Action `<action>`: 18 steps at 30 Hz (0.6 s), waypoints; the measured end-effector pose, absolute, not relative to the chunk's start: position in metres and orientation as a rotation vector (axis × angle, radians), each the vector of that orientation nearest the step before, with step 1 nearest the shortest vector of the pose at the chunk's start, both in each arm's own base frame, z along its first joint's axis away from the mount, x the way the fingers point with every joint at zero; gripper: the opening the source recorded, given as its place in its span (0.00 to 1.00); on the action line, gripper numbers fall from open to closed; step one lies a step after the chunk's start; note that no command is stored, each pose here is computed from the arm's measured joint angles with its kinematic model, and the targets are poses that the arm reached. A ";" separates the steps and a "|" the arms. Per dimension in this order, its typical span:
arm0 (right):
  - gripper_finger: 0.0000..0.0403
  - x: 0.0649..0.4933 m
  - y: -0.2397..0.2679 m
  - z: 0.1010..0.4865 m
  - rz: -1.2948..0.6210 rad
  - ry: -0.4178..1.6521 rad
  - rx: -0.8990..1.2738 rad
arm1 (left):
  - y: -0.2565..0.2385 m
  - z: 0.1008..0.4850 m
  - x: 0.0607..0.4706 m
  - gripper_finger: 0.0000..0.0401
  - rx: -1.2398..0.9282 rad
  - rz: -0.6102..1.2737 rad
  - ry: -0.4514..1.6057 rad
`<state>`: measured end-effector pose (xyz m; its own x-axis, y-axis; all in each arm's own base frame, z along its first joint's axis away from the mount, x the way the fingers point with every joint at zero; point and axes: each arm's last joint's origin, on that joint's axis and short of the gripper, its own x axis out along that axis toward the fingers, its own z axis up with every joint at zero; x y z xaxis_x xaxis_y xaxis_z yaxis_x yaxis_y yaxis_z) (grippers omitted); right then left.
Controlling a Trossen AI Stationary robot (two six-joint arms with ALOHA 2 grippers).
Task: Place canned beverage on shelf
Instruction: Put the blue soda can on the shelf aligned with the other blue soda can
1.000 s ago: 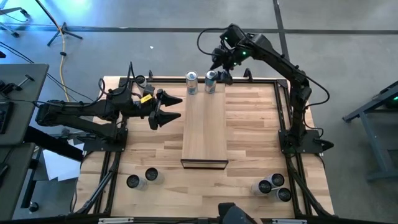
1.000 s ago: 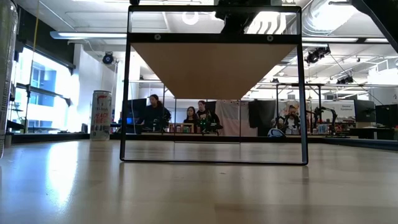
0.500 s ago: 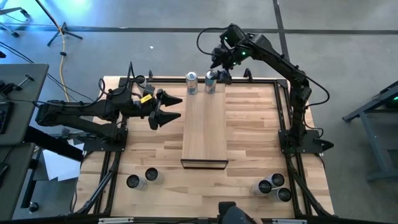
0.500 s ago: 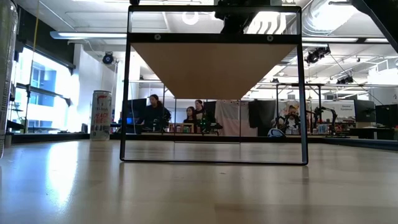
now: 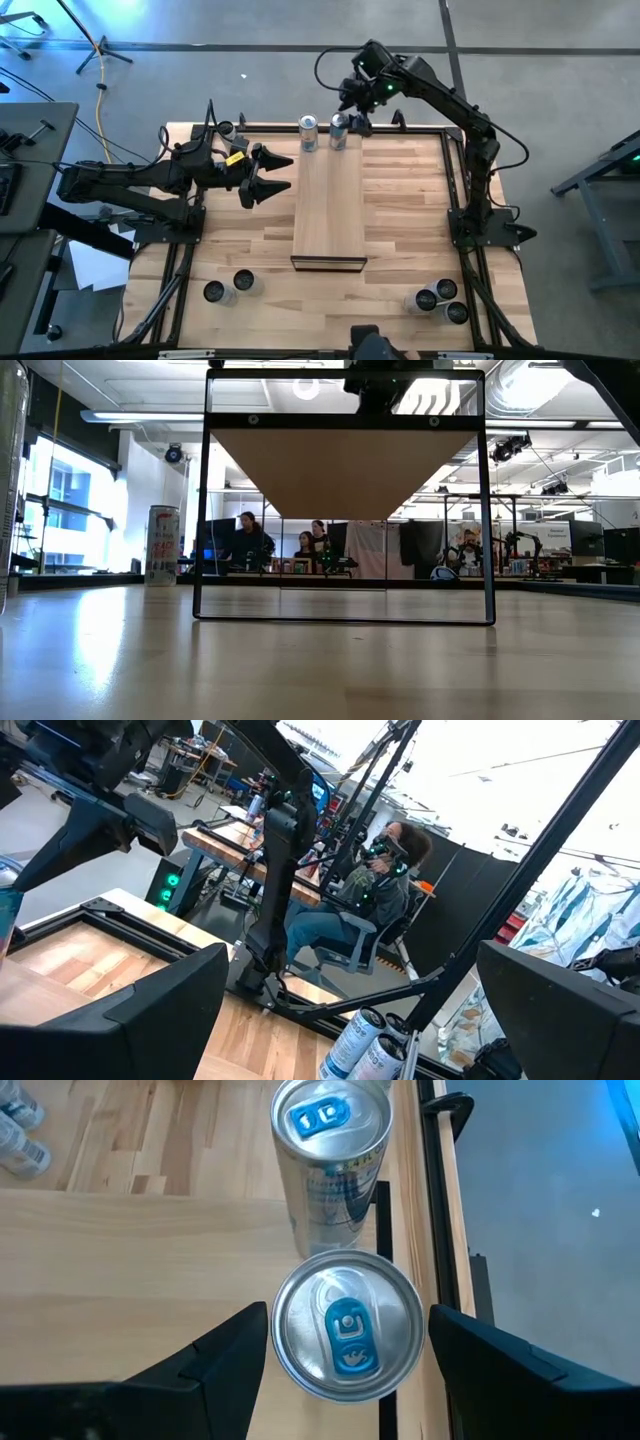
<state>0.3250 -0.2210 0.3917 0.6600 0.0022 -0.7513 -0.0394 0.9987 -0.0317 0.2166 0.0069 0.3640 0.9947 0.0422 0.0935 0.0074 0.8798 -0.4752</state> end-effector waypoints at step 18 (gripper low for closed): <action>0.65 0.329 -0.221 0.384 -0.005 0.879 0.066 | 0.007 0.364 0.217 1.00 -0.495 0.018 -0.102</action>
